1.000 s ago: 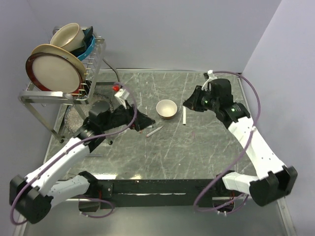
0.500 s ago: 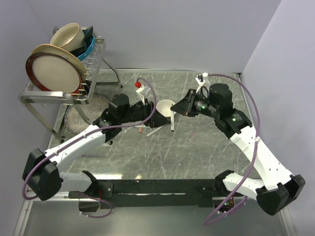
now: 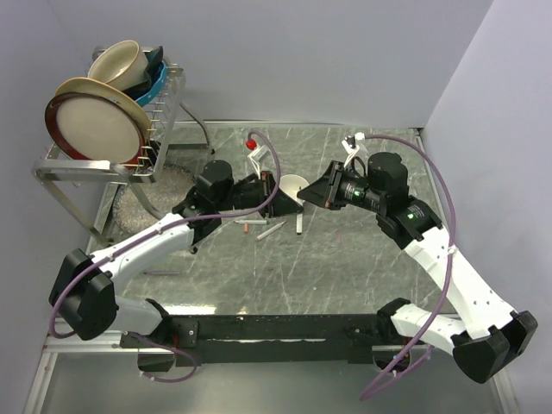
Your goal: Insert the pens into the pen caps
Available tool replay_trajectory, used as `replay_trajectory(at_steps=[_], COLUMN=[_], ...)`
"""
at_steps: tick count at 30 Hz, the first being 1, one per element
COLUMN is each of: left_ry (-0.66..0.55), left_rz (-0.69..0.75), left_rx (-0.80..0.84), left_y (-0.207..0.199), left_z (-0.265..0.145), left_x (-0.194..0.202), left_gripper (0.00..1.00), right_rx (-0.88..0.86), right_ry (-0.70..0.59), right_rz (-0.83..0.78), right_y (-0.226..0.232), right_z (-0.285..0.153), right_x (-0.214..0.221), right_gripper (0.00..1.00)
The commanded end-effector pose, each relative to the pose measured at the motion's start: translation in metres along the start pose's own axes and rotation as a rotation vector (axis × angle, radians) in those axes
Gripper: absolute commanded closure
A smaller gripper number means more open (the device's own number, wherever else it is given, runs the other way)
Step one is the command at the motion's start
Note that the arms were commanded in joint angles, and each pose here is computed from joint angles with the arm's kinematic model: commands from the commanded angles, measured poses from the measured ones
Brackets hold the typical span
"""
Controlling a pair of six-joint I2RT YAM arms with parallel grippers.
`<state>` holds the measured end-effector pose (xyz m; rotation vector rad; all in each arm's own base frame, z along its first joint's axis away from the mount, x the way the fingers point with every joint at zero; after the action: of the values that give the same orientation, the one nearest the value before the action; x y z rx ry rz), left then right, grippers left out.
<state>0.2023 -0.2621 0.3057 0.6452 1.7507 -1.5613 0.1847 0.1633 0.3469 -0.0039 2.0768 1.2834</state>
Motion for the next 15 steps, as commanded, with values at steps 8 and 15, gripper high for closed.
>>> replay_trajectory(at_steps=[8,15], left_ry=[-0.122,-0.148], left_rz=[0.073,0.078], left_rx=[0.06,0.082], left_y=[-0.03,-0.042], left_z=[-0.01,-0.017], left_x=[-0.025,-0.031], left_gripper=[0.99,0.99], right_rx=[-0.176,-0.283], right_ry=[-0.009,0.014], right_rz=[-0.082,-0.135], right_y=[0.011,0.008], right_z=[-0.025,-0.034], right_x=[0.019,0.033], right_gripper=[0.44,0.46])
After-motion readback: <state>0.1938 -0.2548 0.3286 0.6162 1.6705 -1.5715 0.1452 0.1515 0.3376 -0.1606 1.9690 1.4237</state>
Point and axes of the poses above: each gripper's point midway between its finger pads, its own z axis out along the fingers, its own y axis along the line the jaws close on, x = y × z, the point moved 10 cm from there along -z, back along the fingers, and after that the axes turned 8 degrees about z, right-handed, at the moved point
